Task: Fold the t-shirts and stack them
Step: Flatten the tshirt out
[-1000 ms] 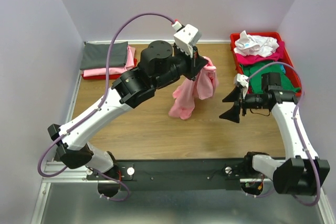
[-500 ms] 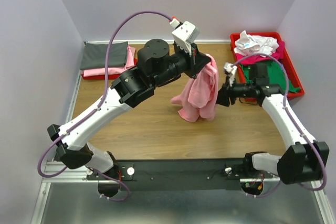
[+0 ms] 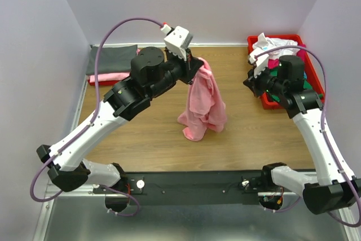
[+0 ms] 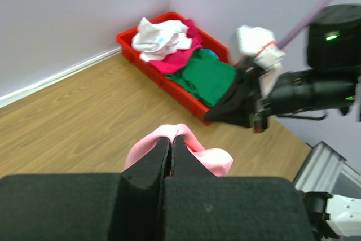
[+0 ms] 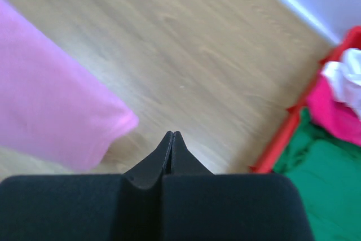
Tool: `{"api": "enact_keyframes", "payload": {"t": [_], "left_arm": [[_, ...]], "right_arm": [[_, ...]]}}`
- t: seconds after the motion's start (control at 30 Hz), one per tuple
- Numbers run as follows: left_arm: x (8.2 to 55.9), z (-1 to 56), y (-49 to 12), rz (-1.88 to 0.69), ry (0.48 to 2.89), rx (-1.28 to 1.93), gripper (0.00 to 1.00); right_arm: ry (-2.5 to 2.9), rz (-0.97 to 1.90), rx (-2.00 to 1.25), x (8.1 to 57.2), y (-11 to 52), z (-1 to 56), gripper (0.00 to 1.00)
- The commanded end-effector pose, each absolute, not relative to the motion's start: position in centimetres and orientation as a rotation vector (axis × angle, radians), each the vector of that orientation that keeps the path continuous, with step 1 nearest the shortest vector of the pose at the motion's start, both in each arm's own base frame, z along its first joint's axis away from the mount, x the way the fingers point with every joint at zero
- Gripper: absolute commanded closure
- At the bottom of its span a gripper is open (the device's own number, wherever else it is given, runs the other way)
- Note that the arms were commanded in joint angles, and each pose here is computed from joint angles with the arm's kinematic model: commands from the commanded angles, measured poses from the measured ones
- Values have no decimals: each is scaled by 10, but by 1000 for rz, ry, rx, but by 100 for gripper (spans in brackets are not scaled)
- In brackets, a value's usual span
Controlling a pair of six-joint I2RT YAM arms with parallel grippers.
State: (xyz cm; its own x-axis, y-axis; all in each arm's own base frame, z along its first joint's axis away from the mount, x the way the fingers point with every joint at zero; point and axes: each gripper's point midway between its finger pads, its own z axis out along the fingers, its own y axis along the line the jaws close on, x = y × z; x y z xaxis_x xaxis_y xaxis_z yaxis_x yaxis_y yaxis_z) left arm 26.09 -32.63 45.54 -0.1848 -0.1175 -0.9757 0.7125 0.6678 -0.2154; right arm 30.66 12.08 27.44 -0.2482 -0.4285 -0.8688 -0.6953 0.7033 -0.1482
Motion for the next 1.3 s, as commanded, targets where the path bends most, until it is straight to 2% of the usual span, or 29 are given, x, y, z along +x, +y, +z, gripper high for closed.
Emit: {"api": "enact_keyframes", "payload": {"t": [0.0, 0.07, 0.1, 0.13, 0.17, 0.2, 0.23, 0.3, 0.43, 0.57, 0.67, 0.7, 0.73, 0.9, 1.07, 1.27], "left_arm": [[259, 467, -299, -757, 1549, 456, 100], [257, 455, -300, -770, 1565, 464, 100], [255, 455, -299, -782, 1560, 465, 100], [254, 451, -301, -791, 1562, 475, 100], [253, 451, -302, -803, 1564, 473, 100], [254, 450, -304, -806, 1568, 474, 100], [254, 449, -306, -814, 1571, 479, 100], [254, 452, -309, -831, 1562, 479, 100], [254, 458, -315, -858, 1549, 479, 100], [253, 459, -322, -892, 1546, 484, 100], [253, 460, -323, -906, 1547, 474, 100], [253, 458, -322, -906, 1554, 473, 100], [252, 459, -322, -907, 1552, 473, 100], [251, 458, -316, -885, 1557, 474, 100], [249, 454, -309, -854, 1560, 502, 100], [232, 462, -305, -874, 1506, 600, 100]], "right_arm": [[1878, 145, -790, 315, 95, 300, 100], [1847, 315, -874, 296, 119, 303, 97], [1834, 426, -932, 283, 133, 299, 87], [1783, 674, -1034, 257, 161, 295, 75], [1798, 807, -1097, 238, 170, 280, 43], [1788, 910, -1131, 226, 178, 275, 26], [1774, 975, -1160, 217, 184, 271, 14], [1772, 1013, -1212, 209, 196, 255, 7], [1818, 919, -1259, 220, 210, 233, 6], [1866, 841, -1231, 244, 216, 217, 7], [1886, 846, -1212, 261, 225, 214, 16], [1911, 847, -1206, 265, 227, 210, 29], [1923, 836, -1193, 268, 226, 211, 50], [1905, 685, -1159, 270, 209, 224, 98], [1797, 272, -1031, 290, 160, 293, 100], [1657, -85, -833, 319, 102, 398, 100]]}}
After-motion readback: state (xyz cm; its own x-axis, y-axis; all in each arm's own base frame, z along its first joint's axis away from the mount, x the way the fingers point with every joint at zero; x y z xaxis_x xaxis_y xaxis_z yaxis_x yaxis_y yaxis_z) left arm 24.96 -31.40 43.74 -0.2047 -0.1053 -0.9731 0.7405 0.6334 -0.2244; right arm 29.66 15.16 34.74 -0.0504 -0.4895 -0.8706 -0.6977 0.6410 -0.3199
